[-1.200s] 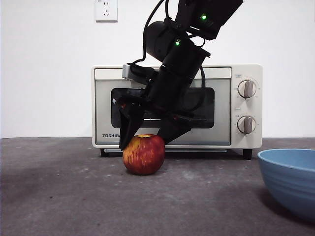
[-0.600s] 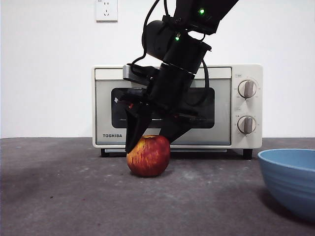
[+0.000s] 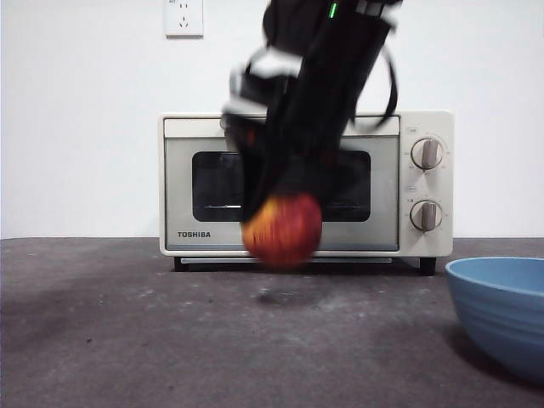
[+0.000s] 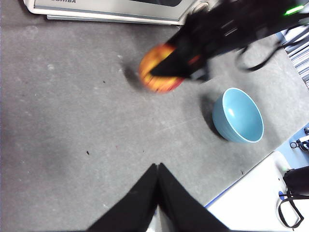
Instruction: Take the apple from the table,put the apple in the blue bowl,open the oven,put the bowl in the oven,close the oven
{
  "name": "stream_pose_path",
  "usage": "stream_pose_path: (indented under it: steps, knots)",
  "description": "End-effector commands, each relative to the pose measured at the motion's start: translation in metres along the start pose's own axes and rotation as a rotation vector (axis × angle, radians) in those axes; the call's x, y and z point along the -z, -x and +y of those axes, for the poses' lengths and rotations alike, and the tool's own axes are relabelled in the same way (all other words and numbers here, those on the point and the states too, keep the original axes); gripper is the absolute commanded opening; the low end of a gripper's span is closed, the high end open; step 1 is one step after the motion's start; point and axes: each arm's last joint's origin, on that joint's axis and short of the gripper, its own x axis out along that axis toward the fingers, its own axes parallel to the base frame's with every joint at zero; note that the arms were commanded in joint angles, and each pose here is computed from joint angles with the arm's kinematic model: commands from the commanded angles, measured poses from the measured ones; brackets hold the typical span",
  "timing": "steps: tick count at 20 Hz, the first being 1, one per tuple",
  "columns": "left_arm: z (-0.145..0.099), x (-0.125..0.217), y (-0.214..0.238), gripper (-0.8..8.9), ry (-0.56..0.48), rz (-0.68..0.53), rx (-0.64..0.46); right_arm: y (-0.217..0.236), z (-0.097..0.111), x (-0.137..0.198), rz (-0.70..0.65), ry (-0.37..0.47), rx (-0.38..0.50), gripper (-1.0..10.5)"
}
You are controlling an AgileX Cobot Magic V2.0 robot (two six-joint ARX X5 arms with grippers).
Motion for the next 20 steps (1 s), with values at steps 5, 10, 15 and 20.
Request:
stream_pose_path:
  steps: [5,10,15,20]
  knots:
    - [-0.003,-0.006,0.002,0.07,-0.035,-0.025,0.005,0.103,0.019,0.011,-0.119,0.038,-0.012,0.0]
    - [-0.003,-0.006,0.002,0.07,-0.036,-0.025,0.005,0.166,0.024,0.046,-0.164,0.044,0.037,0.0]
    - [-0.003,-0.006,0.002,0.07,-0.035,-0.025,0.005,0.172,0.014,0.109,-0.181,-0.002,0.116,0.0]
    - [-0.003,-0.006,0.002,0.07,-0.035,-0.025,0.005,0.139,-0.003,0.160,-0.217,-0.100,0.138,0.0]
